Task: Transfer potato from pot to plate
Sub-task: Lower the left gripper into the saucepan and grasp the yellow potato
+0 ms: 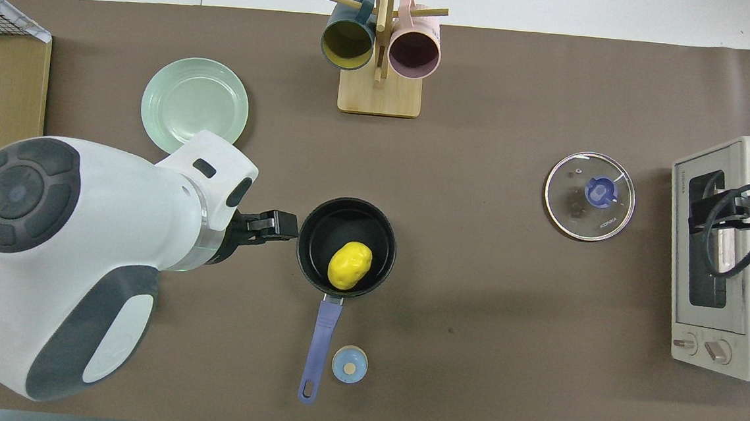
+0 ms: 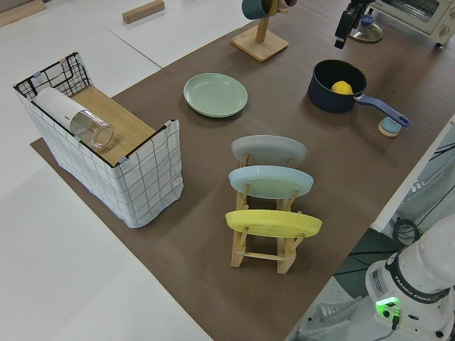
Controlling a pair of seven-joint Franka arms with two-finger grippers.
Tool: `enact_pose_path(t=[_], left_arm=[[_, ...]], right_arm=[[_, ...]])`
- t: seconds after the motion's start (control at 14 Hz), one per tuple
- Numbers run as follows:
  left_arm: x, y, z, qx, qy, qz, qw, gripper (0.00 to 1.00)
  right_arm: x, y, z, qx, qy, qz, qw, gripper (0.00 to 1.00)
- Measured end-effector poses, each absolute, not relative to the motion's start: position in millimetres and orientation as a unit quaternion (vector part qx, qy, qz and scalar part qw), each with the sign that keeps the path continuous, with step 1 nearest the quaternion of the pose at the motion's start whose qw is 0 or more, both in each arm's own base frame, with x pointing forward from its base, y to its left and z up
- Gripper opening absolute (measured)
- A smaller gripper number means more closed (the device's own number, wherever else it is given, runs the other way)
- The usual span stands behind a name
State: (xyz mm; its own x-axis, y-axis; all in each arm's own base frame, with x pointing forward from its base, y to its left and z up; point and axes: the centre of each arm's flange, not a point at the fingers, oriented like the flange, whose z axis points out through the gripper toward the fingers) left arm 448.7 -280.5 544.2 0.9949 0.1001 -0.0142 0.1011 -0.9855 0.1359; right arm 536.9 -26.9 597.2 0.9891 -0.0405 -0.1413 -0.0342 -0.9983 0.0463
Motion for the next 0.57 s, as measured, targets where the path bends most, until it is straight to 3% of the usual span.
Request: enact_pose_path(t=[0.57], left_arm=[[458,-358,441,0.993,0.100,-0.024,0.060,1.00]], right_arm=[[537,-29,595,0.997,-0.022,-0.072,0.020,1.00]])
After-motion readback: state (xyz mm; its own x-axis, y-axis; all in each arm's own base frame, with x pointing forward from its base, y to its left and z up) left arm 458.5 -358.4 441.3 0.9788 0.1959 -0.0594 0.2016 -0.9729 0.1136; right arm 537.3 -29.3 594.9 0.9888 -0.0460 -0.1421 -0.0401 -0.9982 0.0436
